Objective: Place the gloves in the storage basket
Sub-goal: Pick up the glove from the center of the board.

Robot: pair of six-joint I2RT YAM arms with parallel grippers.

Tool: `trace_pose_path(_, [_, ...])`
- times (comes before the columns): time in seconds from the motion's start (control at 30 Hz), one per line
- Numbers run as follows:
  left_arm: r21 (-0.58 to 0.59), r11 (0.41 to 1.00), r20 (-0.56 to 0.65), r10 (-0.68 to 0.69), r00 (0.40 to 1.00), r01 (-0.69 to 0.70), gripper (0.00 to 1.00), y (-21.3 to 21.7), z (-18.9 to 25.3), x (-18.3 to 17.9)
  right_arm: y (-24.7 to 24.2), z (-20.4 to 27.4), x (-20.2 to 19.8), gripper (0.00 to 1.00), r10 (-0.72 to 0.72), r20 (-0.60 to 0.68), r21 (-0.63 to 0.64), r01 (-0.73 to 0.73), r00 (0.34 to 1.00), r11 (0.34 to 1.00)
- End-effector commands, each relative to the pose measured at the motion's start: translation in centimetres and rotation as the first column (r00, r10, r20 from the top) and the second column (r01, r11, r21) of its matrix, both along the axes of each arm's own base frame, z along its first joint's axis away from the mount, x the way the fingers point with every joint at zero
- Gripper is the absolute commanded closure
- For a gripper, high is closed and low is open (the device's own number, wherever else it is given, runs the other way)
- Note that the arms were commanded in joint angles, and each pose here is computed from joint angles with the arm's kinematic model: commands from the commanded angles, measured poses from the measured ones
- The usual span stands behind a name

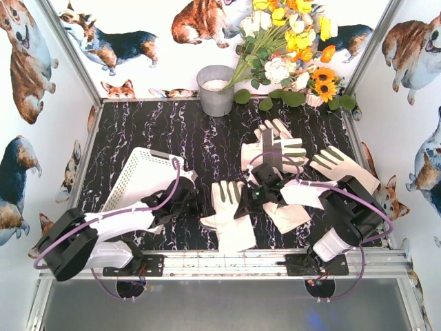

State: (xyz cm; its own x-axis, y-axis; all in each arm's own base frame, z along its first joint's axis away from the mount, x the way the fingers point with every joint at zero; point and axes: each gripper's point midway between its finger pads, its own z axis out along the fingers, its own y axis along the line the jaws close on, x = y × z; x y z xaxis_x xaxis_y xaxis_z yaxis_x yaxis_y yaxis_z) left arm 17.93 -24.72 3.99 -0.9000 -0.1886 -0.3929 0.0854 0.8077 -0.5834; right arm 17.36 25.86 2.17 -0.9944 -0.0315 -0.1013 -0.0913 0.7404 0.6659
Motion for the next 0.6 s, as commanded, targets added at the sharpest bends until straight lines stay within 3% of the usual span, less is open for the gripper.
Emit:
trace_pose_path(0.0, [-0.065,0.998,0.039,-0.015,0.999,0.017,0.40,-1.7,0.8,2.1,-0.7,0.1,0.3,1.00,0.016,0.059,-0.030,-0.014,0.998,0.999])
trace_pose_path(0.13, [-0.052,0.999,0.035,0.003,0.999,-0.001,0.41,-1.4,-0.1,4.2,-0.9,0.1,0.2,1.00,0.020,0.062,-0.035,-0.018,0.998,0.999])
trace_pose_path(0.3, [-0.121,0.993,0.044,0.009,0.999,-0.004,0.48,-1.9,-0.7,6.1,-0.9,0.2,0.3,1.00,0.023,0.065,-0.034,-0.021,0.998,0.999])
trace_pose_path(0.57, [-0.093,0.995,-0.003,-0.034,0.999,0.034,0.57,-2.6,-3.7,6.4,-0.8,0.3,0.3,1.00,0.024,0.069,-0.033,-0.021,0.997,0.999])
